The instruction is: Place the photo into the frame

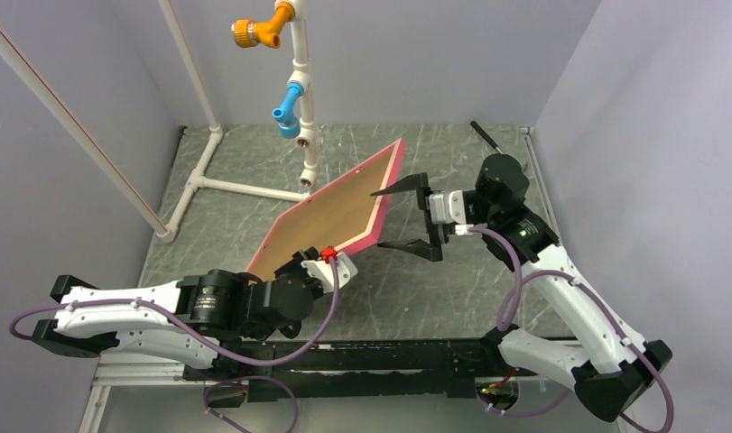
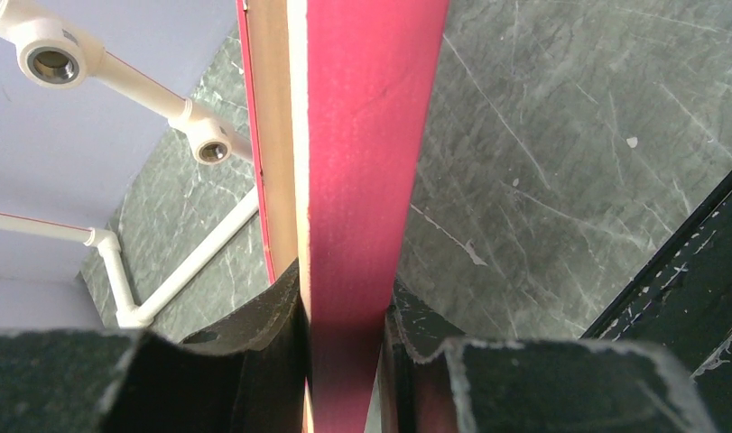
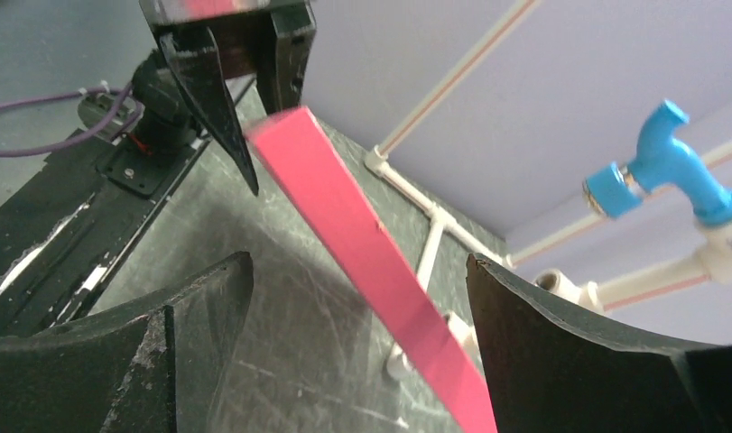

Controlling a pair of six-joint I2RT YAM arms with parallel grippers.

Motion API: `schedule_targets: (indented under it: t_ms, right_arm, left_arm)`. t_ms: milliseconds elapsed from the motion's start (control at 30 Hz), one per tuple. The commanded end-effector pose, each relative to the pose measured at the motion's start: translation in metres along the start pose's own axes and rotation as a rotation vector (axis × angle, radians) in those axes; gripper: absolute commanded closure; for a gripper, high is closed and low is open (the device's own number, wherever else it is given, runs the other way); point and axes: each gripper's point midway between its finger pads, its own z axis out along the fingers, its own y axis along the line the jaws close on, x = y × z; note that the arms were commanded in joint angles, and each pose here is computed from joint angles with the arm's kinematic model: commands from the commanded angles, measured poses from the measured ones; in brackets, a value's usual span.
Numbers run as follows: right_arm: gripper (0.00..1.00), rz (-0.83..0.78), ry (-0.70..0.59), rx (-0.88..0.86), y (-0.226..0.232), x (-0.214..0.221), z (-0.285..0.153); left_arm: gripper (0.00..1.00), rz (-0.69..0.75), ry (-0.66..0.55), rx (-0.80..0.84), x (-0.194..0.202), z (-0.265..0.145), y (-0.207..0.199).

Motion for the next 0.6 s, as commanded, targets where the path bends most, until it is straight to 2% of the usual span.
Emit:
schedule_targets:
  t_ms: [0, 67, 333, 467, 567]
  right_arm:
    - [0.12, -0.177, -0.115, -0.088, -0.005, -0.034, 0.017]
    - [0.13, -0.174, -0.124, -0.116, -0.003, -0.032, 0.025]
    - [0.31, -0.166, -0.131, -0.214, 0.014, -0.029, 0.049]
    - [0.44, -0.179, -0.072, -0.221, 0.015, -0.019, 0.054]
    - [0.58, -0.178, -0.046, -0.227, 0.018, -0.014, 0.055]
  left_arm:
    - [1.00, -0.264, -0.124, 0.136, -0.043, -0.007, -0.025]
    - [1.00, -0.265, -0.124, 0.146, -0.044, -0.008, -0.026]
    - [1.00, -0.276, -0.130, 0.158, -0.047, -0.010, -0.026]
    - [1.00, -0.277, -0.138, 0.165, -0.050, -0.011, -0.026]
    - [1.00, -0.279, -0.141, 0.164, -0.053, -0.011, -0.025]
